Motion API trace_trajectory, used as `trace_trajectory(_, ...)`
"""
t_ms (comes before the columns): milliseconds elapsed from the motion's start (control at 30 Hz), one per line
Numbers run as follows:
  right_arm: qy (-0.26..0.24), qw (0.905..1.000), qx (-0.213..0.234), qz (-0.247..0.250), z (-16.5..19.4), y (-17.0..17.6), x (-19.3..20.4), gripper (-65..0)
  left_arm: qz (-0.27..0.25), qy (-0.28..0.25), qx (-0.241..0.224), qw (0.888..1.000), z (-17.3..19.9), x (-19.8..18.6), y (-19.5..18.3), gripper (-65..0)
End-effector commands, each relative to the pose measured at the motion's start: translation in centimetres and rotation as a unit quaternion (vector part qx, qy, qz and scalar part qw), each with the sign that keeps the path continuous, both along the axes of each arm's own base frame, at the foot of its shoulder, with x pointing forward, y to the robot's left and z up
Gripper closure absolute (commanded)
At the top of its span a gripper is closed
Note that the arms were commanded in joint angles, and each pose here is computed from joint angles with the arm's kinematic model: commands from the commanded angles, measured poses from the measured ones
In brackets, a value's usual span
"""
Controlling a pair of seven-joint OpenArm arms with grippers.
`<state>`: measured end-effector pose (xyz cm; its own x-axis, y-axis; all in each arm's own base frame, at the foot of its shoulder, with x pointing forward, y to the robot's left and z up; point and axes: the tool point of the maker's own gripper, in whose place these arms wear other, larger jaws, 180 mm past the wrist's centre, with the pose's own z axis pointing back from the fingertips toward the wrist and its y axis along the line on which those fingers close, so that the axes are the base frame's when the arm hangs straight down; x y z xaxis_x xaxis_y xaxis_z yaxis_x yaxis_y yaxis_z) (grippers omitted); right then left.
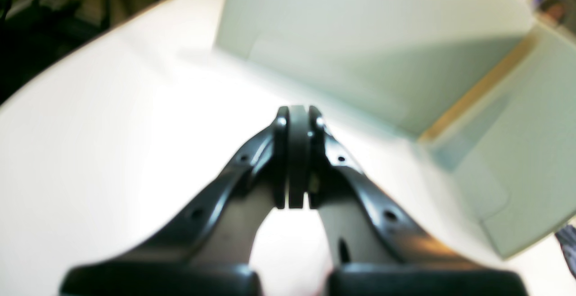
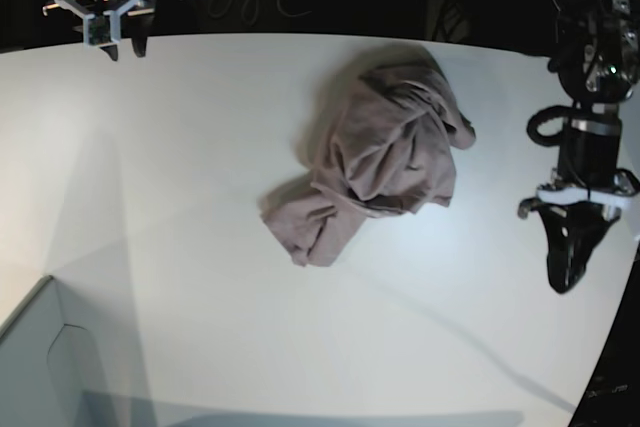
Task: Layout the t-shirt on the table in an organized manner, then fold the t-shirt properly
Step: 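Lower the left gripper onto the crumpled pink t-shirt and grasp it, then lift the t-shirt with the left gripper and drag it across the table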
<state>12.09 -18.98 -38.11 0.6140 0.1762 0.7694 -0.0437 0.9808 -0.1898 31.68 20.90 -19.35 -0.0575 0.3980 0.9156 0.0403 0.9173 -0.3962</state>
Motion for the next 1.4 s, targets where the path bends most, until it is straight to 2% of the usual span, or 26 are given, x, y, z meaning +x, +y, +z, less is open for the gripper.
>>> trace_trajectory(0,-0.005,1.0000,-0.004,0.002,0.5,-0.2,0.0,-21.8,-0.001,-0.025,0.011,1.000,1.5,0.1,0.2,0.0)
trace_trajectory(100,0.013,0.9999,-0.005,-0.004,-0.1,-0.3,0.1,-21.8,0.004,-0.004,0.003,1.000,-0.2,0.3,0.4,-0.7)
trace_trajectory(167,0.015,0.9998,-0.004,-0.008,-0.1,-0.3,0.5,-21.8,-0.002,0.057,-0.002,0.998,-3.7,-0.3,0.4,-4.6)
trace_trajectory(200,0.020,0.9997,-0.002,-0.011,-0.3,-0.3,0.4,-21.8,-0.007,0.090,-0.003,0.996,-5.5,-0.7,0.3,-8.6)
trace_trajectory(267,0.025,0.9996,0.000,-0.014,-0.5,-0.2,0.6,-21.8,-0.006,0.147,-0.021,0.989,-8.9,-1.8,0.1,-20.8)
trace_trajectory(333,0.020,0.9997,0.001,-0.014,-0.4,-0.1,1.1,-21.8,0.004,0.182,-0.042,0.982,-11.6,-3.1,0.1,-31.3)
trace_trajectory(367,0.018,0.9997,0.002,-0.013,-0.3,-0.1,1.2,-21.8,0.011,0.199,-0.050,0.979,-12.9,-3.7,0.2,-33.5)
trace_trajectory(633,0.032,0.9993,0.001,-0.020,-0.7,-0.2,2.3,-21.8,0.033,0.281,-0.094,0.954,-19.7,-6.3,-0.5,-30.8)
trace_trajectory(1067,0.021,0.9996,0.003,-0.021,-0.3,-0.2,3.3,-21.8,-0.025,0.331,-0.100,0.938,-23.5,-6.7,-5.3,-30.1)
trace_trajectory(1133,0.020,0.9996,0.003,-0.021,-0.3,-0.2,3.4,-21.8,-0.025,0.332,-0.101,0.938,-23.5,-6.8,-5.3,-23.5)
trace_trajectory(1233,0.011,0.9997,0.003,-0.021,-0.1,-0.2,4.1,-21.8,-0.024,0.328,-0.101,0.939,-23.1,-6.9,-5.1,-2.2)
trace_trajectory(1300,0.009,0.9997,0.003,-0.021,0.0,-0.2,4.2,-21.8,-0.024,0.322,-0.098,0.941,-22.4,-7.2,-5.1,0.0)
trace_trajectory(1333,0.009,0.9997,0.003,-0.021,0.0,-0.2,4.3,-21.8,-0.021,0.312,-0.096,0.945,-21.5,-7.1,-4.8,-1.8)
trace_trajectory(1367,0.009,0.9997,0.003,-0.021,0.0,-0.2,4.3,-21.8,-0.016,0.296,-0.094,0.950,-20.3,-6.9,-4.2,-0.5)
